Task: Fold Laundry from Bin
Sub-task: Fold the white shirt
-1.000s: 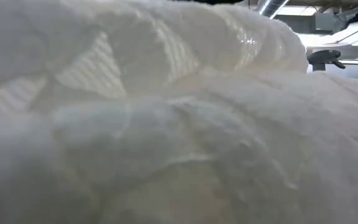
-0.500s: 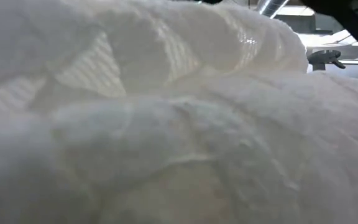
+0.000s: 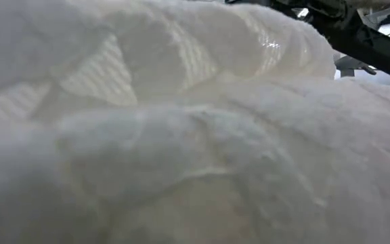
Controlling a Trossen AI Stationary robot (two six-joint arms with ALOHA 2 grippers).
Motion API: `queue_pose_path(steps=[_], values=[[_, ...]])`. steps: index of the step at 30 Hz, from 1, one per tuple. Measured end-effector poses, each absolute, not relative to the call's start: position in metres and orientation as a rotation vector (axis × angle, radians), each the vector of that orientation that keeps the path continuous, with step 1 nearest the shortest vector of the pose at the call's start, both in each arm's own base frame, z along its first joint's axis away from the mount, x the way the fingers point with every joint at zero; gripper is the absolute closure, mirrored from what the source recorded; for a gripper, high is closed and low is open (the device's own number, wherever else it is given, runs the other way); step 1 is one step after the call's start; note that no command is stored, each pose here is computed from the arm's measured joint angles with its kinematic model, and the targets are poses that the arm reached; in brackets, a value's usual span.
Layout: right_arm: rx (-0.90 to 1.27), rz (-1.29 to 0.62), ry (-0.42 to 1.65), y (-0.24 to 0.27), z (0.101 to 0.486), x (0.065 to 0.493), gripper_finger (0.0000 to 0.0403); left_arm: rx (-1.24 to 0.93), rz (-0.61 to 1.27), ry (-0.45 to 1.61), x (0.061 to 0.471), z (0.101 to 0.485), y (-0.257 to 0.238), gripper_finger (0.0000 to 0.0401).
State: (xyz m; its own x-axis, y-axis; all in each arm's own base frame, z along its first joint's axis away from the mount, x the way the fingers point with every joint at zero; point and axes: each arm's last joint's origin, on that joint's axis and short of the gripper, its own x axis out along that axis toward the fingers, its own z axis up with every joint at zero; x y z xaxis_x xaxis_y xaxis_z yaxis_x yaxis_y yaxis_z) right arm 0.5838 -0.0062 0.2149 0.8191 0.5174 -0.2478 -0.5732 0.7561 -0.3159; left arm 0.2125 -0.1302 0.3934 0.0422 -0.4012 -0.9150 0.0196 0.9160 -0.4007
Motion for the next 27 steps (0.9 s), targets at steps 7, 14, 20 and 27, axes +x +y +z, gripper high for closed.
queue_pose_path(steps=[7, 14, 20, 27], values=[[-0.425, 0.601, 0.127, -0.002, 0.205, 0.588, 0.0153, -0.340, -0.324, 1.481, 0.215, 0.394, -0.132, 0.0401], [-0.402, 0.605, 0.201, 0.009, 0.166, 0.593, 0.0160, -0.297, -0.361, 1.473, 0.221, 0.390, -0.136, 0.0401], [-0.350, 0.573, 0.238, 0.005, 0.154, 0.595, 0.0192, -0.263, -0.389, 1.481, 0.224, 0.386, -0.138, 0.0401], [-0.320, 0.568, 0.289, -0.001, 0.156, 0.592, 0.0380, -0.259, -0.368, 1.480, 0.224, 0.386, -0.138, 0.0401]])
